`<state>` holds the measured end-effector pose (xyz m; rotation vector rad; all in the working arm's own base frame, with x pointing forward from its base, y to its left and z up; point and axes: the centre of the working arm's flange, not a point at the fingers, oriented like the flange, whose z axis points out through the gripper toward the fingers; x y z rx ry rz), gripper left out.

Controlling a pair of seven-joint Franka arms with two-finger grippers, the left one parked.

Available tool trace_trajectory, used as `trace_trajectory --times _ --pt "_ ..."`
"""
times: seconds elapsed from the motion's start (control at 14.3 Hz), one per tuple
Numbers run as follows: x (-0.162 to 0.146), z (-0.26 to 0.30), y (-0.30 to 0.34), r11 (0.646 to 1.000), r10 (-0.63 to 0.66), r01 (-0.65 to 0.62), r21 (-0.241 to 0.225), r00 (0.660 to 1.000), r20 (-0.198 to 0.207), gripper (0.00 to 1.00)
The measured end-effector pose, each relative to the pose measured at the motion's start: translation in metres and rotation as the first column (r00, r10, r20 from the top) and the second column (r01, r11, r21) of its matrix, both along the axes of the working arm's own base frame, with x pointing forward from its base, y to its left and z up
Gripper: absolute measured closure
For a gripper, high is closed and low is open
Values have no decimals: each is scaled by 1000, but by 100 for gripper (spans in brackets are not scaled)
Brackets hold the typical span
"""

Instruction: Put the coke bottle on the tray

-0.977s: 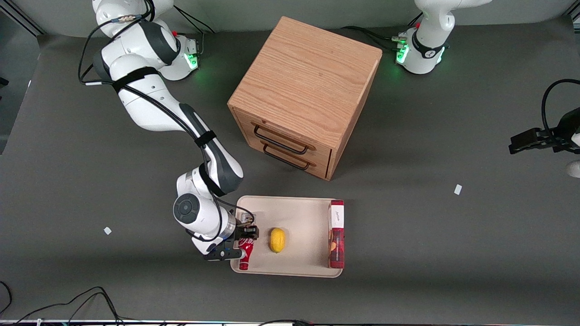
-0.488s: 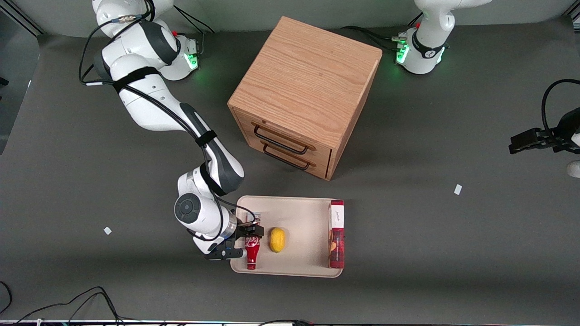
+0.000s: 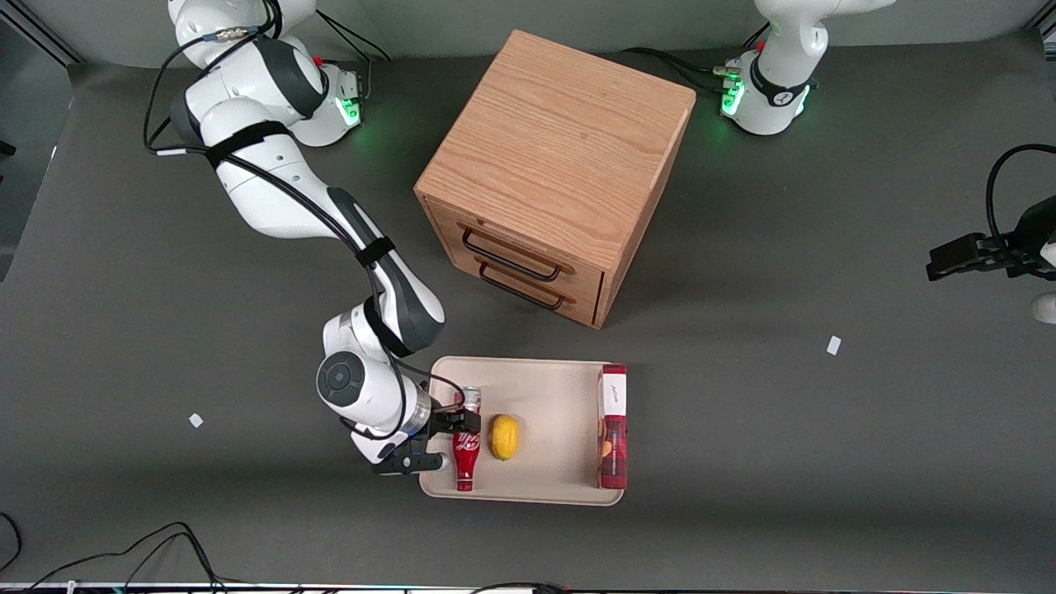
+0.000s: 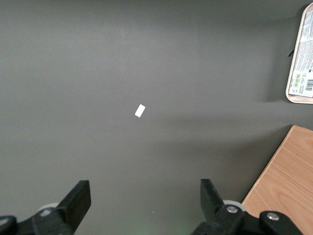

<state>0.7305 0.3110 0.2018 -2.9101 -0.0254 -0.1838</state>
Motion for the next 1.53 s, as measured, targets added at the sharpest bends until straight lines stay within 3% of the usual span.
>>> trace_trajectory --times 0.35,0.56,0.63,0.98,1.19,1.4,1.53 --pt "12 81 -35 999 -37 37 0 997 64 0" --pt "4 144 -94 995 -91 92 -22 994 66 0" --pt "-4 166 -112 994 -104 106 -35 993 59 0" --pt "-69 275 -186 984 -115 104 -148 991 -64 0" --pt "-106 320 -223 975 -154 131 -179 980 -124 0" --pt "-130 351 -246 969 -185 154 -193 971 -153 0" --pt "-142 369 -257 966 -198 167 -196 969 -149 0"
